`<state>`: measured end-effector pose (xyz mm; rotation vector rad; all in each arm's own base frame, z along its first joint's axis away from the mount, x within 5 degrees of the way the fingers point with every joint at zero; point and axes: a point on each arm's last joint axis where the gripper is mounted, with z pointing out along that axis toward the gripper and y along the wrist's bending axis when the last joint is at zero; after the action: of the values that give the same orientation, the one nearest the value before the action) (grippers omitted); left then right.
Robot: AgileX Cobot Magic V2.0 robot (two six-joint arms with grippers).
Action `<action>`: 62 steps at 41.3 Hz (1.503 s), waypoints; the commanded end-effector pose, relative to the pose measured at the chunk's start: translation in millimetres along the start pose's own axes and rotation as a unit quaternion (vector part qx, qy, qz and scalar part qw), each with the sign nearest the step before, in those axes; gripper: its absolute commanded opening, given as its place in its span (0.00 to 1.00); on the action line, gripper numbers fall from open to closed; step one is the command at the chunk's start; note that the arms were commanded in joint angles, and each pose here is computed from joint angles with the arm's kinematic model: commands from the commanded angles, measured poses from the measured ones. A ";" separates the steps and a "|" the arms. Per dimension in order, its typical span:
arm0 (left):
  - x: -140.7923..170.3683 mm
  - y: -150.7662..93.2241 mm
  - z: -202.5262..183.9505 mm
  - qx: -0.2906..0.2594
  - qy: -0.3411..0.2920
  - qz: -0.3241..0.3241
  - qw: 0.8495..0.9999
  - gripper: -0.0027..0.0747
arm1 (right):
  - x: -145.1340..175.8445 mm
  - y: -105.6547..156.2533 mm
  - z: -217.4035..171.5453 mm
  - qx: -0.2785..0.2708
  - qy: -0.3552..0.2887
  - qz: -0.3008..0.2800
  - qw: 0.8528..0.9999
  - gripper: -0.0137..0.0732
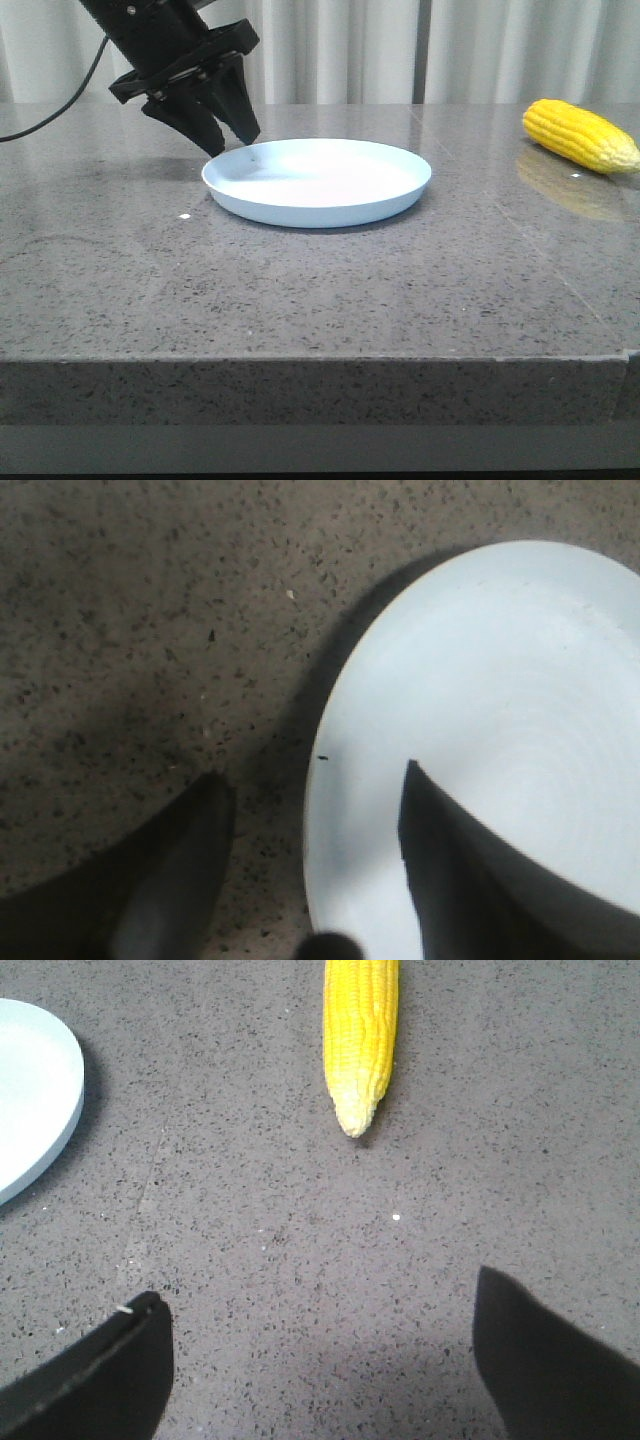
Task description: Place corn on plate with both arms
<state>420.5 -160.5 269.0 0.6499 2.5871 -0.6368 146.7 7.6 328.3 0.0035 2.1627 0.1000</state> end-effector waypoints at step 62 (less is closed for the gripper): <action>226.9 -141.9 -221.4 -0.096 -0.227 0.154 0.957 0.58 | -15.4 0.1 -5.2 0.001 -0.053 -0.003 0.999 0.89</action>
<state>113.7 -87.8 378.1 0.7808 2.1642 -0.3192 146.8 7.6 328.4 0.0036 2.1611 0.0999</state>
